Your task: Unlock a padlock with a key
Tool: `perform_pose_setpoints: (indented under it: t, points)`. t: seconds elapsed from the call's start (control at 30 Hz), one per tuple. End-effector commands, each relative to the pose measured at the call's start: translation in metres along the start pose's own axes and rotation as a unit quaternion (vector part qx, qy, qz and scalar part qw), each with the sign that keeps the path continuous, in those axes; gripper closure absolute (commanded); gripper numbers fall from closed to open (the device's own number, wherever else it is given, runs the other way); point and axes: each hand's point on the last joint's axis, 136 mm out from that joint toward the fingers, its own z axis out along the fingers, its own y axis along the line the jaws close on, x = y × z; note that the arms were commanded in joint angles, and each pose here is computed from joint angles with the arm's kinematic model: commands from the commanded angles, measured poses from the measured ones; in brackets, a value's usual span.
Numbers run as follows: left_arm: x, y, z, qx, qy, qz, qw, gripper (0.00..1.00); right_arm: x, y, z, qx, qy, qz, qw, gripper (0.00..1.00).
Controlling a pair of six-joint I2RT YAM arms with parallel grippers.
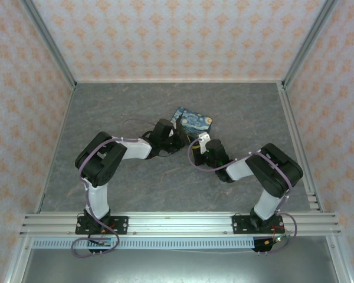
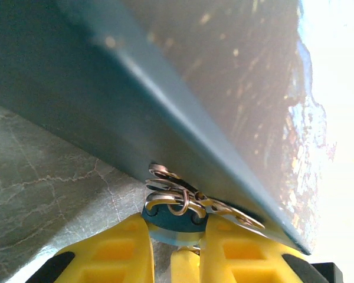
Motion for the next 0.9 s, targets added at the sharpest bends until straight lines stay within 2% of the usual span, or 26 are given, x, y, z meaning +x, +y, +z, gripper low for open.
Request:
perform_pose_setpoints:
  t: [0.0,0.47,0.87]
  points:
    - [-0.001,-0.022,-0.007,0.019,-0.002,0.003,1.0,0.79,-0.022,0.007,0.002,-0.01,-0.04,-0.001,0.999,1.0]
    - [0.003,-0.025,-0.008,0.025,0.007,-0.005,1.0,0.79,-0.045,0.009,0.0,-0.016,-0.098,0.014,0.995,1.0]
    - [0.008,-0.036,-0.012,0.037,0.024,-0.01,0.999,0.79,-0.065,0.019,0.004,-0.037,-0.12,-0.012,0.992,1.0]
